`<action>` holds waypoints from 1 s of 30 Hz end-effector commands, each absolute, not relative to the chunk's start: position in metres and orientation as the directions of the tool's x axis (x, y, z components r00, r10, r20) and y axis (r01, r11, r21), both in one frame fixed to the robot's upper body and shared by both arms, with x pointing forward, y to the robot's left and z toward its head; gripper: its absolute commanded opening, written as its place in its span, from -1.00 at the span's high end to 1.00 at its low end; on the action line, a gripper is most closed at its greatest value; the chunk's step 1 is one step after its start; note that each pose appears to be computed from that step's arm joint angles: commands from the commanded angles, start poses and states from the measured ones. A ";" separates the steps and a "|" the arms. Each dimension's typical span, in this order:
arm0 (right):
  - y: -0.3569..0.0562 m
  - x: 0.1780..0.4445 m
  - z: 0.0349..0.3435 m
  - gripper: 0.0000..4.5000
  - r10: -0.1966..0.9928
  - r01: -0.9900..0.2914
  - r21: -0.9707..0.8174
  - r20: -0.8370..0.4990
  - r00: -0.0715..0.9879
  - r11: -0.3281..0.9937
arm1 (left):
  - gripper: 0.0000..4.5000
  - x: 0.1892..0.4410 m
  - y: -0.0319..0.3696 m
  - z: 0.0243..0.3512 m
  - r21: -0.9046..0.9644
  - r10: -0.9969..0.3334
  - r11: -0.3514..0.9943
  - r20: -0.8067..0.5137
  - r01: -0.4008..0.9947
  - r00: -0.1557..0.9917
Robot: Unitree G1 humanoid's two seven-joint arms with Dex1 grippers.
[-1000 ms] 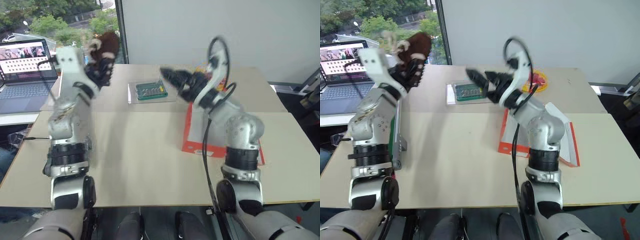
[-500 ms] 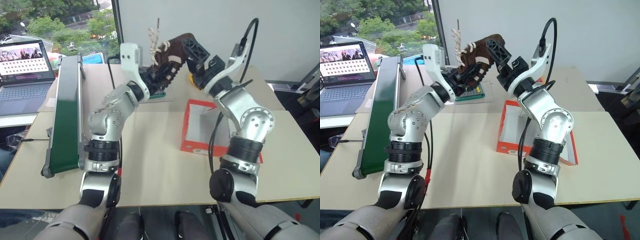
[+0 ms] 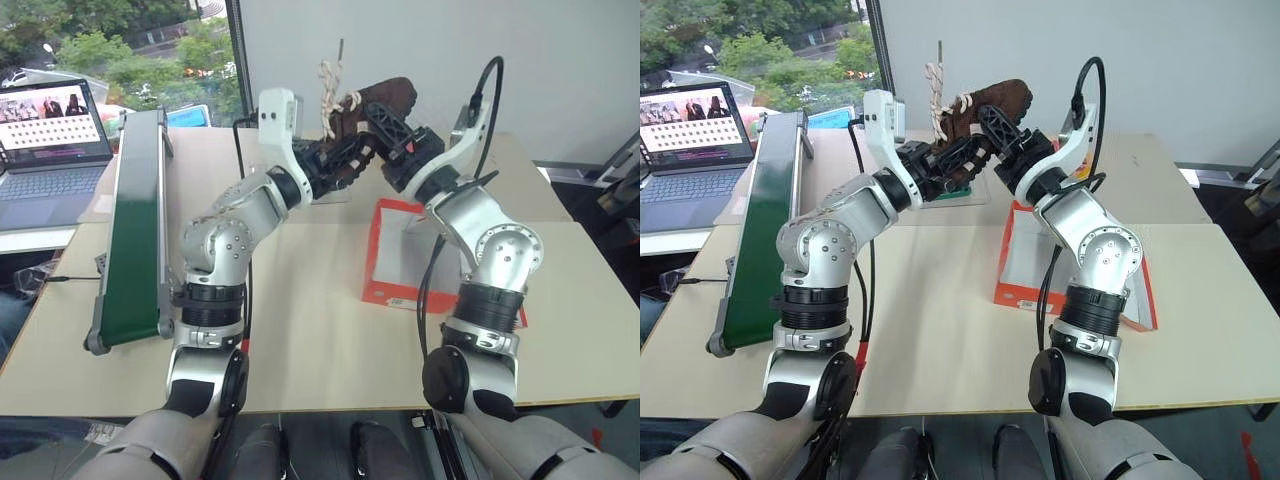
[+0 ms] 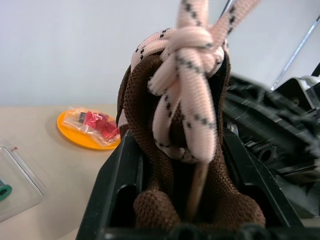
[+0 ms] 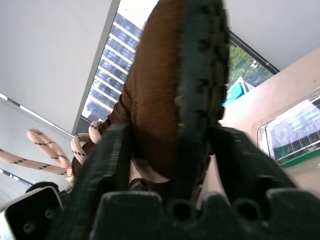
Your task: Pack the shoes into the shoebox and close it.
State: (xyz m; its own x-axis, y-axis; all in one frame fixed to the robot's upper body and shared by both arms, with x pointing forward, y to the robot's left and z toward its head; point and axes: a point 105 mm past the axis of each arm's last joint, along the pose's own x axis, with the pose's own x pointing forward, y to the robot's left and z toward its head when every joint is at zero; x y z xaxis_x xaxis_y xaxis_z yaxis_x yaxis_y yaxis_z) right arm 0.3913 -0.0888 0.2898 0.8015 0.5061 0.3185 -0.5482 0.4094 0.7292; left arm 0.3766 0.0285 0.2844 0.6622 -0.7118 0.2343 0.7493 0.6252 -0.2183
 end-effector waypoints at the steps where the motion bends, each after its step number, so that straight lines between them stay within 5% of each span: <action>1: -0.096 0.391 0.306 0.52 0.467 -0.572 0.707 0.374 0.801 0.415 | 0.35 0.365 0.021 0.292 -0.184 -0.748 0.584 0.254 0.790 0.613; 4: -0.099 0.393 0.308 0.79 0.457 -0.572 0.709 0.382 0.804 0.413 | 0.35 0.366 0.023 0.290 -0.195 -0.744 0.590 0.245 0.784 0.621; 7: -0.108 0.396 0.317 0.80 0.435 -0.577 0.696 0.401 0.806 0.428 | 0.35 0.370 0.038 0.299 -0.221 -0.711 0.601 0.291 0.768 0.640; 8: -0.113 0.397 0.321 0.80 0.425 -0.577 0.686 0.406 0.809 0.443 | 0.01 0.373 0.049 0.304 -0.225 -0.691 0.612 0.315 0.758 0.651; 14: -0.139 0.399 0.344 0.82 0.396 -0.570 0.589 0.409 0.822 0.573 | -0.90 0.397 0.122 0.319 -0.167 -0.505 0.796 0.345 0.582 0.791; 18: -0.162 0.407 0.357 0.82 0.367 -0.450 0.478 0.260 0.893 0.754 | -0.90 0.396 0.154 0.309 -0.098 -0.478 0.846 0.297 0.525 0.826; 21: -0.186 0.417 0.340 0.82 0.181 -0.188 0.293 0.049 0.982 0.937 | -0.90 0.393 0.155 0.298 -0.075 -0.492 0.847 0.263 0.526 0.830; 30: -0.202 0.420 0.244 0.82 0.188 -0.134 0.160 -0.393 0.900 0.978 | -0.90 0.389 0.135 0.274 -0.051 -0.532 0.833 0.202 0.552 0.822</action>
State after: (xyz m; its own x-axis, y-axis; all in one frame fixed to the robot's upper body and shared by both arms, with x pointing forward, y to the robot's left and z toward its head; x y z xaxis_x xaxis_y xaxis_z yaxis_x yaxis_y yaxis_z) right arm 0.4215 -0.1909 0.2381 0.8937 0.2108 -0.3960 -0.1406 0.9699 0.1990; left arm 0.3949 0.1385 0.2597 0.8352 -0.5288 0.1513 0.5441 0.8346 -0.0866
